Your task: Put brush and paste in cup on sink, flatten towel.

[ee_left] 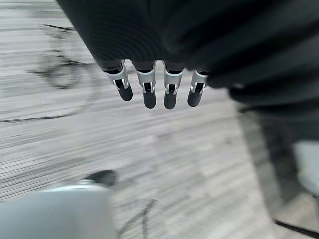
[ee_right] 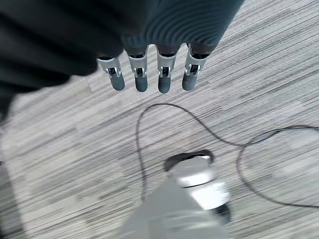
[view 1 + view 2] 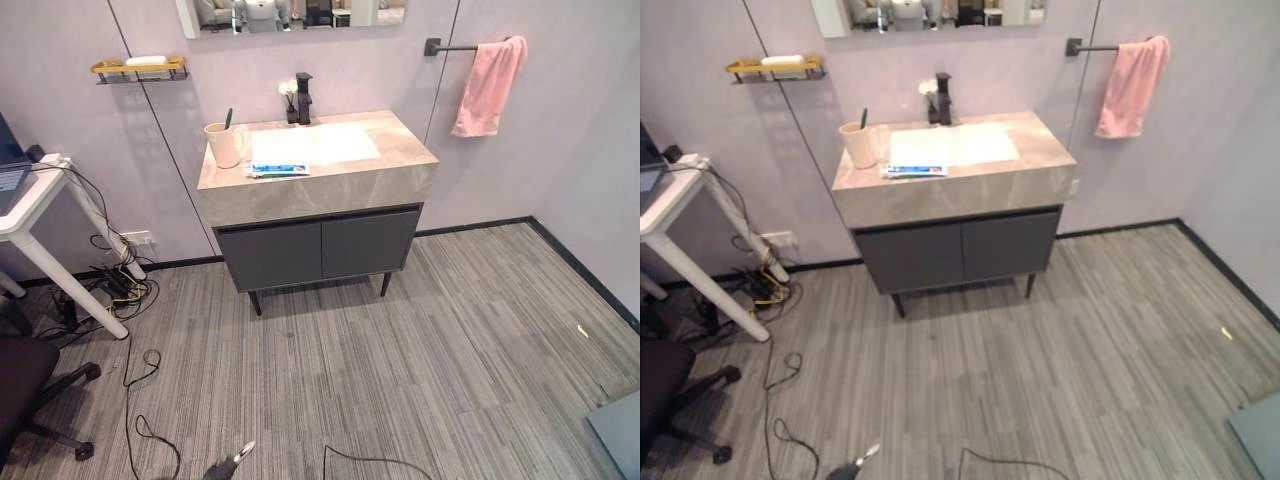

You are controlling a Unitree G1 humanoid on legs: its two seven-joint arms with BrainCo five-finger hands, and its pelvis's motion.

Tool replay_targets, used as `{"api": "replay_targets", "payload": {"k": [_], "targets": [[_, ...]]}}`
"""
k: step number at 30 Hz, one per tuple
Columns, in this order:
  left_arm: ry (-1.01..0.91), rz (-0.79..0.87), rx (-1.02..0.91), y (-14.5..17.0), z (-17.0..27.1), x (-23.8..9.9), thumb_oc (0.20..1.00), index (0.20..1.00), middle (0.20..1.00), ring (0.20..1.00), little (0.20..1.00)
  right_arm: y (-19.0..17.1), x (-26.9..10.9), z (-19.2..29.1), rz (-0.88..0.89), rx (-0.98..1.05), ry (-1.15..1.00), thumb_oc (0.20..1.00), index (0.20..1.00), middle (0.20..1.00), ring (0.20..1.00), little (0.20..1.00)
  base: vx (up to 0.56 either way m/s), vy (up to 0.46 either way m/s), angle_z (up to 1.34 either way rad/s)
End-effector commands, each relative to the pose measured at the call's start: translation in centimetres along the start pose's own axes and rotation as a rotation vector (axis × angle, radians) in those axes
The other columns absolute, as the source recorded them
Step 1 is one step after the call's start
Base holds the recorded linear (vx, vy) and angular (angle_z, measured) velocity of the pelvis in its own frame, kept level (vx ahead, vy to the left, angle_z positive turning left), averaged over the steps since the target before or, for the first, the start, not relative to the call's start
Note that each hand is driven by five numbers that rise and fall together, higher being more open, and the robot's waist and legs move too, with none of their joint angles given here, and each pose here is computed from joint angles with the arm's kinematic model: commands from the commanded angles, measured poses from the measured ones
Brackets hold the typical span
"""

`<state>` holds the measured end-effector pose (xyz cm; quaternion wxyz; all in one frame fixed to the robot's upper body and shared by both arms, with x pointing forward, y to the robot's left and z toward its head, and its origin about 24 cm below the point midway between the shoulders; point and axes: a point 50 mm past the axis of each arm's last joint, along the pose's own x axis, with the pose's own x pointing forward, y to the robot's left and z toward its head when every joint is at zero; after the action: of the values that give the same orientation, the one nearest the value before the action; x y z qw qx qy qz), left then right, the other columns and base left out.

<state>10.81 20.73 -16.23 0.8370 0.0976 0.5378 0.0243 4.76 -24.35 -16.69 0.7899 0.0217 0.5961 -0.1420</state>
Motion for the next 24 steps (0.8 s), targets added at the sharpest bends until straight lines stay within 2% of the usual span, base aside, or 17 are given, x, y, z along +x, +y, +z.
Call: {"api": "replay_targets", "payload": {"k": [1, 15, 24], "targets": [[-0.009, 0.022, 0.012, 0.3, 0.6, 0.2, 1.000, 1.000, 1.000, 1.000, 1.000, 0.7, 0.3, 3.9, 0.035, -0.009, -0.122, 1.000, 1.000, 1.000, 1.000, 1.000, 0.01, 0.022, -0.07], [0.011, 0.040, 0.031, 0.5, 0.4, 0.2, 1.000, 1.000, 1.000, 1.000, 1.000, 2.9, 0.4, 4.9, 0.085, -0.172, -0.147, 1.000, 1.000, 1.000, 1.000, 1.000, 0.02, 0.084, -0.03], [0.013, 0.048, 0.080, 1.0, 0.4, 0.2, 1.000, 1.000, 1.000, 1.000, 1.000, 2.5, 0.4, 4.6, 0.071, -0.209, -0.124, 1.000, 1.000, 1.000, 1.000, 1.000, 0.02, 0.124, -0.04]]}}
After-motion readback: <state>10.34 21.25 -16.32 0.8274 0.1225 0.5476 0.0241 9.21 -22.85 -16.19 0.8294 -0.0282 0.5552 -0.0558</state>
